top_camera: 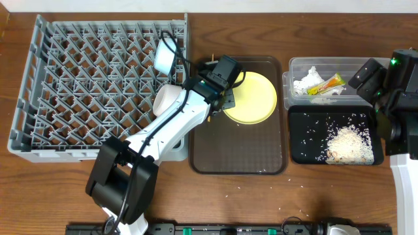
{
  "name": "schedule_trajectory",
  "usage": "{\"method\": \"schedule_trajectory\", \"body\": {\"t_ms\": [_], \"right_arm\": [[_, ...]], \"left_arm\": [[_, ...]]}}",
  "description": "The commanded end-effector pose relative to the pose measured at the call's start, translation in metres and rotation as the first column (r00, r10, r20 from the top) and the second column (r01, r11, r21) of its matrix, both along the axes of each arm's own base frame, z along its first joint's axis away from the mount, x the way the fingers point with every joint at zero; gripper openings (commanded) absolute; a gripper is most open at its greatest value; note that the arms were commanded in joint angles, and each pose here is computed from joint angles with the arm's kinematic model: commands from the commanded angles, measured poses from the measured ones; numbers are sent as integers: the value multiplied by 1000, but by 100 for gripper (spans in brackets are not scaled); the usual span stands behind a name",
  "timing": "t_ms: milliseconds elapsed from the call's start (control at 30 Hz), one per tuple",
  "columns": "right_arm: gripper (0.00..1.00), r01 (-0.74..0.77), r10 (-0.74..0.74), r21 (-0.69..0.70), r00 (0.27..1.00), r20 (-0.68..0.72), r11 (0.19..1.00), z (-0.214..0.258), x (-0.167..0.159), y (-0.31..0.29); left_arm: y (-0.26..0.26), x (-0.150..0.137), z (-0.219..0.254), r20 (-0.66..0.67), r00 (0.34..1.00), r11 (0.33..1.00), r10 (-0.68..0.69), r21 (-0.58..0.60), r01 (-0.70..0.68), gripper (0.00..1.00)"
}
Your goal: Sort waste into correct bins and load items into the dishwasher
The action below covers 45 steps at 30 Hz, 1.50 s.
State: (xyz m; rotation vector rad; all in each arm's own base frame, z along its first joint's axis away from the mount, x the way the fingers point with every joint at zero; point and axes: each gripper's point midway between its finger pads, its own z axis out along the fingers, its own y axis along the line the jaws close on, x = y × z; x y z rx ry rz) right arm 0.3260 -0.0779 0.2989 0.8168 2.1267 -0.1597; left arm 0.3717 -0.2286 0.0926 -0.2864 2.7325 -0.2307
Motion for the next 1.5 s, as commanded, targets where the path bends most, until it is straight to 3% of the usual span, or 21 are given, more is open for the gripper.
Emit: {"method": "schedule_trajectory", "body": {"t_ms": [0,300,500,833,1000,1067,1100,1467], "right_arm": [[99,18,-18,6,1000,-4,1000,-2,-1,-2],[99,18,-18,6,1000,-4,1000,-2,-1,-2],[99,18,-18,6,1000,-4,1000,-2,-1,-2],[99,18,-18,6,1000,-5,1000,-3,-1,-2],[99,18,-18,7,1000,-8,1000,-3,-2,-2],[99,18,-18,7,1000,-8,1000,-3,-2,-2],[99,18,-18,7,1000,-8,1000,-3,-2,-2],[99,18,-18,7,1000,-8,1000,-3,-2,-2]], "left_arm": [[-14,-13,-19,-118,991,993,67,-93,-78,41],[-30,-30,-59,-287,954,982,83,-141,-128,41],[-28,-34,-80,-339,930,976,140,-113,-188,41],[-41,-31,-103,-391,909,960,146,-167,-226,40],[-37,-28,-106,-399,900,951,177,-165,-260,28],[-36,-28,-108,-406,894,949,189,-160,-273,18],[-36,-29,-111,-413,891,948,190,-157,-276,8],[-38,-19,-108,-392,902,941,183,-195,-275,7]]}}
